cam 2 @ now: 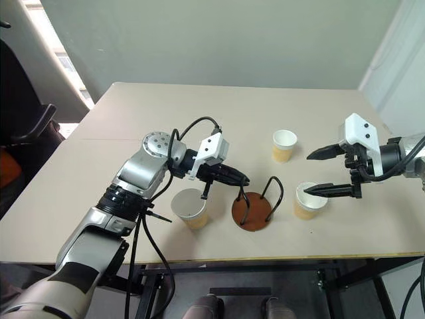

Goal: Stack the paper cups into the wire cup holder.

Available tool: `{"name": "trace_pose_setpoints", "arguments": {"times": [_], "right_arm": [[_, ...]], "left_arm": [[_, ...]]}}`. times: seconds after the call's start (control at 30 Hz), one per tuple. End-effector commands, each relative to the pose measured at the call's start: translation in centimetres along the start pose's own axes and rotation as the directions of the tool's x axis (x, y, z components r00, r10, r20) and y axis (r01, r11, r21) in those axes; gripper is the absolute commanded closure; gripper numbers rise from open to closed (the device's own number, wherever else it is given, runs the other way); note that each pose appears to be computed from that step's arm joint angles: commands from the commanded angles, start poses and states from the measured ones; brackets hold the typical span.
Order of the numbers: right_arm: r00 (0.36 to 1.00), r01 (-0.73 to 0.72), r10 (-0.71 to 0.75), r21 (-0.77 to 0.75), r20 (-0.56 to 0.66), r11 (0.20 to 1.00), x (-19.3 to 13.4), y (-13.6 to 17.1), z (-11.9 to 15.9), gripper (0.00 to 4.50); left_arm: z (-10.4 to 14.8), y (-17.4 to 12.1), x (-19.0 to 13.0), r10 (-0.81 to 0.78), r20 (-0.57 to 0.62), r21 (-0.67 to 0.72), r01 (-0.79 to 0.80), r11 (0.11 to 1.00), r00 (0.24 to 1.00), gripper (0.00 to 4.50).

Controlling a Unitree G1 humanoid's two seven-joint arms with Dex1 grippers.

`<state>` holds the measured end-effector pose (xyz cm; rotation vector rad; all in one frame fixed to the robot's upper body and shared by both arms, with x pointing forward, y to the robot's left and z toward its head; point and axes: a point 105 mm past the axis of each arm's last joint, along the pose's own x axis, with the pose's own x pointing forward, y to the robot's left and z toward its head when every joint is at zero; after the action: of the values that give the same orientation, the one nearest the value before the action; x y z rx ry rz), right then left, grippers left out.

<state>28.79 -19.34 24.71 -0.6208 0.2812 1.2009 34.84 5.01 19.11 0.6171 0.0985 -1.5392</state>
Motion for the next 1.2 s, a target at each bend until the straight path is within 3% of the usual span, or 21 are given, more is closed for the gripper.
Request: {"name": "trace_pose_setpoints", "arguments": {"times": [0.03, 0.13, 0.17, 0.27, 0.4, 0.53, 0.67, 0.8, 1.07, 1.2], "right_arm": [[0.999, 0.041, -0.04, -0.048, 0.016, 0.998, -1.0, -0.1, 1.3, 0.0], [0.998, 0.056, -0.055, -0.045, 0.014, 0.997, -1.0, -0.4, 1.2, 0.0], [0.998, 0.056, -0.056, -0.045, 0.014, 0.997, -1.0, -0.4, 1.3, 0.0], [0.999, 0.053, -0.053, -0.047, 0.011, 0.997, -0.9, -0.5, 1.3, 0.0], [0.999, 0.046, -0.046, -0.046, -0.007, 0.998, -0.8, -0.4, 0.9, 0.0], [0.994, -0.03, 0.023, -0.061, -0.108, 0.998, -0.4, 1.1, -0.6, 0.0], [0.984, -0.085, 0.07, -0.085, -0.162, 0.993, 0.2, 1.9, -1.3, 0.0], [0.97, -0.128, 0.103, -0.104, -0.222, 0.986, 1.4, 2.4, -2.2, 0.0], [0.939, -0.169, 0.129, -0.1, -0.317, 0.981, 2.9, 2.7, -4.4, 0.0], [0.931, -0.155, 0.112, -0.098, -0.348, 0.983, 3.8, 2.4, -5.5, 0.0]], "left_arm": [[-1.0, 0.3, 0.1, 0.045, -0.037, 0.038, -0.043, 0.998, 0.998, 4.45], [-2.2, 0.5, 0.6, 0.07, -0.07, 0.012, -0.069, 0.998, 0.995, 4.45], [-2.4, 0.6, 0.7, 0.074, -0.075, 0.004, -0.074, 0.997, 0.994, 4.2], [-2.7, 0.4, 0.8, 0.06, -0.078, -0.005, -0.06, 0.998, 0.995, 3.37], [-2.2, 0.6, 0.7, 0.066, -0.056, -0.005, -0.066, 0.998, 0.996, 1.9], [-0.8, 0.8, -0.9, 0.079, -0.045, 0.073, -0.076, 0.994, 0.996, 0.48], [2.6, 0.8, -2.4, 0.067, 0.044, 0.104, -0.071, 0.992, 0.997, 0.48], [4.1, 0.0, -3.9, 0.055, 0.054, 0.151, -0.063, 0.987, 0.997, 0.48], [3.1, -2.7, -9.4, 0.088, -0.081, 0.132, -0.077, 0.988, 0.993, 0.48], [2.7, -4.6, -10.6, 0.095, -0.106, 0.089, -0.086, 0.992, 0.99, 0.48]]}}
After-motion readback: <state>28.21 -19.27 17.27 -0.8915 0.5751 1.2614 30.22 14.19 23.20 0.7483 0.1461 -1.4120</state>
